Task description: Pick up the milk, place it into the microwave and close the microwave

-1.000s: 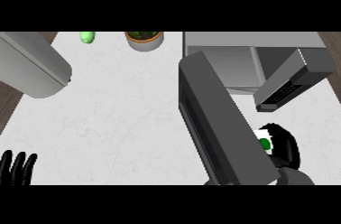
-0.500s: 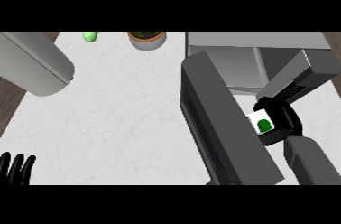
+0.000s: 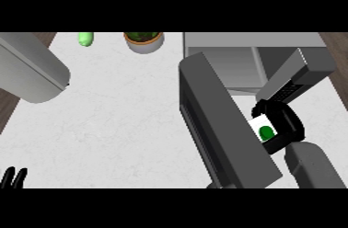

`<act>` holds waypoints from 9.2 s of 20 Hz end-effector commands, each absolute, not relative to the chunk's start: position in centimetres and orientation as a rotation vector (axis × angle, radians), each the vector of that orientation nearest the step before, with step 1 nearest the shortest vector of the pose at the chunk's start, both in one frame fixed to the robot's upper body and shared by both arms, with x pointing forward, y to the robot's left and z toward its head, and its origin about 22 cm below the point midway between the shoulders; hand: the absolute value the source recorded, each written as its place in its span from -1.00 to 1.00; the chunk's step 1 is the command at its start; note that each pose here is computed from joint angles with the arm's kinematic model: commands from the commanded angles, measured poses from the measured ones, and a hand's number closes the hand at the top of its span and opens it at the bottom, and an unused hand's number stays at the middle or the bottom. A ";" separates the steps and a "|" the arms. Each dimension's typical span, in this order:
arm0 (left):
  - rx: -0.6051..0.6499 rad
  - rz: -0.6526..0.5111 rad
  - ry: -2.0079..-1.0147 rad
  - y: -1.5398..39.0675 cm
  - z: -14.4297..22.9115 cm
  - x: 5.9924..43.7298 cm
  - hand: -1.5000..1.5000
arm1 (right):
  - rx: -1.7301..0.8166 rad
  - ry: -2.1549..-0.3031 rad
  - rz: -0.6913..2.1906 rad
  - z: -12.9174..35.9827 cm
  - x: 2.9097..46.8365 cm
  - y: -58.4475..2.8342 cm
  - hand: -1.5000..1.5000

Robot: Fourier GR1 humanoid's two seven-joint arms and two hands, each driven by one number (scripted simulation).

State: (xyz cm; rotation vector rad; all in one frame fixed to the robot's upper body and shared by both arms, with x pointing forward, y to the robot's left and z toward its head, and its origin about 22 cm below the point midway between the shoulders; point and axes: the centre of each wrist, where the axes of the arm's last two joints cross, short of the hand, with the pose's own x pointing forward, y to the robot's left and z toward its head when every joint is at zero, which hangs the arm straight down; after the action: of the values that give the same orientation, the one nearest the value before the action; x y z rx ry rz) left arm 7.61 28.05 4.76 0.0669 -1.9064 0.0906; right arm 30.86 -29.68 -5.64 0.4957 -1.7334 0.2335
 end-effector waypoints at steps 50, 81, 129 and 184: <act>0.017 0.068 -1.904 34.2 3.5 9.0 -1.00 | -0.110 -1.994 0.342 -0.6 41.8 -18.1 1.00; -0.034 0.009 -1.906 33.3 2.1 13.2 -1.00 | -0.783 -1.902 0.370 1.7 43.1 -23.0 1.00; -0.006 0.000 -1.894 33.9 1.4 12.9 -1.00 | -0.482 -1.969 0.477 -0.7 41.8 -21.7 -1.00; -0.307 -0.742 -1.806 10.9 0.3 25.2 1.00 | 0.263 -1.962 0.138 -5.2 28.7 -40.8 -1.00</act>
State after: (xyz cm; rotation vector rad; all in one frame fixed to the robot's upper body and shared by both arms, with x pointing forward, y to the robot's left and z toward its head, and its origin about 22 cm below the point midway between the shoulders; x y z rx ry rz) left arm 24.09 13.70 0.57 -0.3366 -1.7694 -0.6357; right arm 29.51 -38.79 -6.16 0.1303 -1.8559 0.1188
